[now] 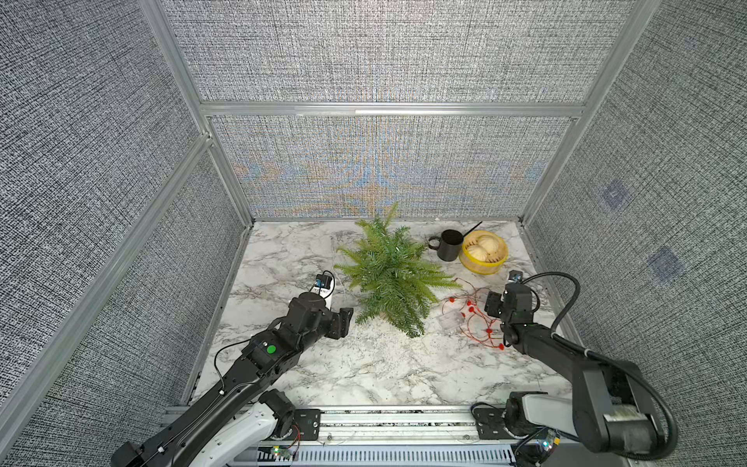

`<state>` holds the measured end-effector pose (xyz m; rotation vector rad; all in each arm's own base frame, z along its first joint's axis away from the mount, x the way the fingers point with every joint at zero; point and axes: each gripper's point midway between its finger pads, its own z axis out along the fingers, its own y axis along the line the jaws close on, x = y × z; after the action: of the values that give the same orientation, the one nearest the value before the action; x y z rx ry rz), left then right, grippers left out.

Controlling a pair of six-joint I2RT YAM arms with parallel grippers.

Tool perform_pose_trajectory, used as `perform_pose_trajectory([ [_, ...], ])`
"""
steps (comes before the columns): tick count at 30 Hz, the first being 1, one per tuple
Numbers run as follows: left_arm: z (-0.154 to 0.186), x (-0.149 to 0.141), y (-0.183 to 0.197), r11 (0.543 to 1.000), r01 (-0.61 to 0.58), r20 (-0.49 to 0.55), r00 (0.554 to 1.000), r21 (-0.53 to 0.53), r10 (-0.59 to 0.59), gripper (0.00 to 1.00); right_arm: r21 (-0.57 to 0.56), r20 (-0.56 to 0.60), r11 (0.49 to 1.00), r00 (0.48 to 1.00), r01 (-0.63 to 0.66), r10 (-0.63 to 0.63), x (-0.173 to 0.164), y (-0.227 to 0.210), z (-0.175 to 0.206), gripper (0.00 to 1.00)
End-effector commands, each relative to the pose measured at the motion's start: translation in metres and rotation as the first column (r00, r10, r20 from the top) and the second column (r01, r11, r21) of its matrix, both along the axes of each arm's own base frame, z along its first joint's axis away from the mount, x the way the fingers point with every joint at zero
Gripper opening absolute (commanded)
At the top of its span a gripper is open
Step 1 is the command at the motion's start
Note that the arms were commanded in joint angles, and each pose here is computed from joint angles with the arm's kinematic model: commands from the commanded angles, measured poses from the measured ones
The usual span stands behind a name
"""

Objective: Remove string lights from the small christmas tree
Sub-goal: Place the light string at the center of the board, then reset both arms

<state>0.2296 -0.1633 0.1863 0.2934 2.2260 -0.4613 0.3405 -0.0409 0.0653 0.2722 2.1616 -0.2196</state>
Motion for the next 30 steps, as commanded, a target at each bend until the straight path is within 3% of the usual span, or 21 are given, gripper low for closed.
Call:
perform_pose_trajectory([
  [1,-0.004,0.007,0.01,0.998,-0.069,0.011,0.998,0.011,0.069,0.73,-0.011,0.266,0.999,0.963,-0.051,0.052,0.031,0.007,0.044,0.71],
  [4,-0.01,0.013,0.02,0.991,-0.133,0.018,0.991,0.027,0.133,0.74,-0.02,0.282,0.997,0.957,-0.068,0.071,0.039,0.009,0.04,0.71],
  [8,-0.015,0.021,0.031,0.979,-0.2,0.04,0.979,0.045,0.198,0.74,-0.021,0.204,0.987,0.966,-0.161,0.162,0.048,0.026,0.029,0.71],
  [10,-0.019,0.026,0.041,0.967,-0.246,0.058,0.969,0.064,0.242,0.74,-0.057,0.265,0.979,0.942,-0.197,0.205,0.052,0.035,0.027,0.72],
  [13,-0.024,0.034,0.053,0.947,-0.307,0.088,0.95,0.088,0.3,0.74,-0.045,0.193,0.985,0.965,-0.169,0.175,0.051,0.03,0.022,0.75],
  [14,-0.025,0.038,0.058,0.939,-0.331,0.103,0.941,0.095,0.322,0.74,-0.053,0.217,0.984,0.96,-0.172,0.18,0.051,0.031,0.023,0.75],
  [16,-0.025,0.048,0.078,0.905,-0.413,0.135,0.907,0.107,0.398,0.75,-0.063,0.237,0.983,0.954,-0.172,0.182,0.051,0.031,0.025,0.81],
  [17,-0.026,0.054,0.089,0.886,-0.452,0.138,0.889,0.108,0.437,0.75,-0.059,0.224,0.983,0.958,-0.171,0.18,0.051,0.032,0.025,0.98],
  [20,-0.02,0.075,0.131,0.793,-0.597,0.171,0.8,0.122,0.575,0.78,-0.061,0.214,0.983,0.96,-0.173,0.183,0.05,0.032,0.024,0.99],
  [23,-0.007,0.094,0.158,0.723,-0.664,0.279,0.742,0.189,0.609,0.83,-0.069,0.234,0.983,0.955,-0.172,0.184,0.051,0.033,0.025,0.99],
  [27,-0.027,0.115,0.19,0.676,-0.697,0.294,0.715,0.237,0.634,0.85,-0.07,0.229,0.983,0.956,-0.172,0.184,0.051,0.033,0.025,0.99],
  [30,-0.038,0.126,0.2,0.698,-0.671,0.282,0.74,0.251,0.61,0.85,-0.069,0.225,0.983,0.957,-0.17,0.181,0.05,0.032,0.024,0.99],
])
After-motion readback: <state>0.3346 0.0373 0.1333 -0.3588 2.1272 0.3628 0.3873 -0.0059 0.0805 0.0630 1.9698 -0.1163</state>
